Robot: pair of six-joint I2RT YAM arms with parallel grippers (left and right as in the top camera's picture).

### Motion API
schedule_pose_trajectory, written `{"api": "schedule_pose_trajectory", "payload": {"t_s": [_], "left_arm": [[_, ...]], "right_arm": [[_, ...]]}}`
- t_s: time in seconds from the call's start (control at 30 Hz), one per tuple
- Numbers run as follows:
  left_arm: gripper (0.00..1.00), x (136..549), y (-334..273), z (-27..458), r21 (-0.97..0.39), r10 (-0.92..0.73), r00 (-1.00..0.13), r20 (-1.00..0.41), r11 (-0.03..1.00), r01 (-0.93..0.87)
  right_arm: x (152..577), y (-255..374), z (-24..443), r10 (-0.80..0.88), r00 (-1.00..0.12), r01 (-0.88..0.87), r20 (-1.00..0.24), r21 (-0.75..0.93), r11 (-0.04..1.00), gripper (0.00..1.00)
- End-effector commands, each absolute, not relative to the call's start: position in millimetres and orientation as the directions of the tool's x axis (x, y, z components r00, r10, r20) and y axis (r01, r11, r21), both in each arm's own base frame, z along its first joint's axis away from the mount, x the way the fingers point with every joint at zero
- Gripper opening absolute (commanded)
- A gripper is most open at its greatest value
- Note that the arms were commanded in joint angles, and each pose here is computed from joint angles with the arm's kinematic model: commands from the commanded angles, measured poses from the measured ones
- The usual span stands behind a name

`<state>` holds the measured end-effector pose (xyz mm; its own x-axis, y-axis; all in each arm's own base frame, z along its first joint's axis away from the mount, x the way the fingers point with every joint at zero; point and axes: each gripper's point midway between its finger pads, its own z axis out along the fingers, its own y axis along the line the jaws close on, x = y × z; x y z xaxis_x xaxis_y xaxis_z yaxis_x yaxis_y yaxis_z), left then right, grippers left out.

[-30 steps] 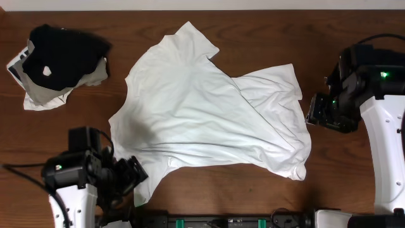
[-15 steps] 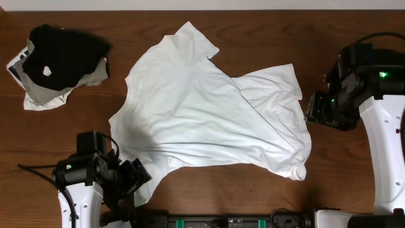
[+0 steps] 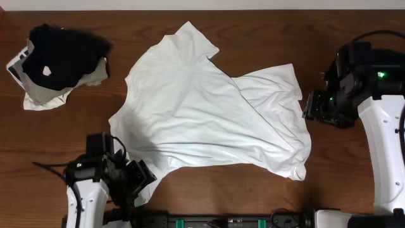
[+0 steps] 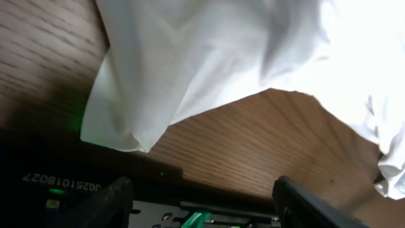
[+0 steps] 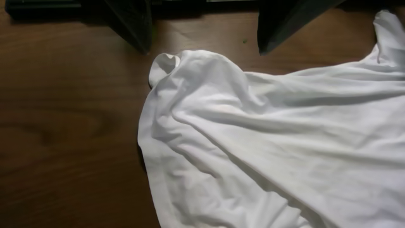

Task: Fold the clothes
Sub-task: 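Move the left gripper to the shirt's lower left hem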

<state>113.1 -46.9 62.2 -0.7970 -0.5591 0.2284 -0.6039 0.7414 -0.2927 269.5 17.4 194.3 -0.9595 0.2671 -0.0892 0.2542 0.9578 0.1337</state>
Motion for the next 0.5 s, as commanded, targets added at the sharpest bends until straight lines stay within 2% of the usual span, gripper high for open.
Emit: {"api": "schedule_pose_trajectory", "payload": {"t_s": [0.0, 0.27, 0.47], "left_arm": [[0.73, 100.6, -55.0, 53.9, -0.251, -0.564, -0.755, 0.334, 0.719, -0.648], [0.73, 108.6, -54.6, 36.0, -0.197, -0.559, -0.726, 0.399, 0.721, -0.664], [0.73, 103.8, -38.0, 21.9, -0.075, -0.590, -0.704, 0.396, 0.743, -0.665]], "right_arm": [[271.1, 20.5, 201.4, 0.248, -0.962, 0.230, -0.114, 0.149, 0.962, 0.52], [269.5, 20.4, 201.3, 0.247, -0.963, 0.231, -0.109, 0.147, 0.962, 0.52], [269.7, 20.4, 201.3, 0.247, -0.963, 0.230, -0.110, 0.148, 0.962, 0.52]]}}
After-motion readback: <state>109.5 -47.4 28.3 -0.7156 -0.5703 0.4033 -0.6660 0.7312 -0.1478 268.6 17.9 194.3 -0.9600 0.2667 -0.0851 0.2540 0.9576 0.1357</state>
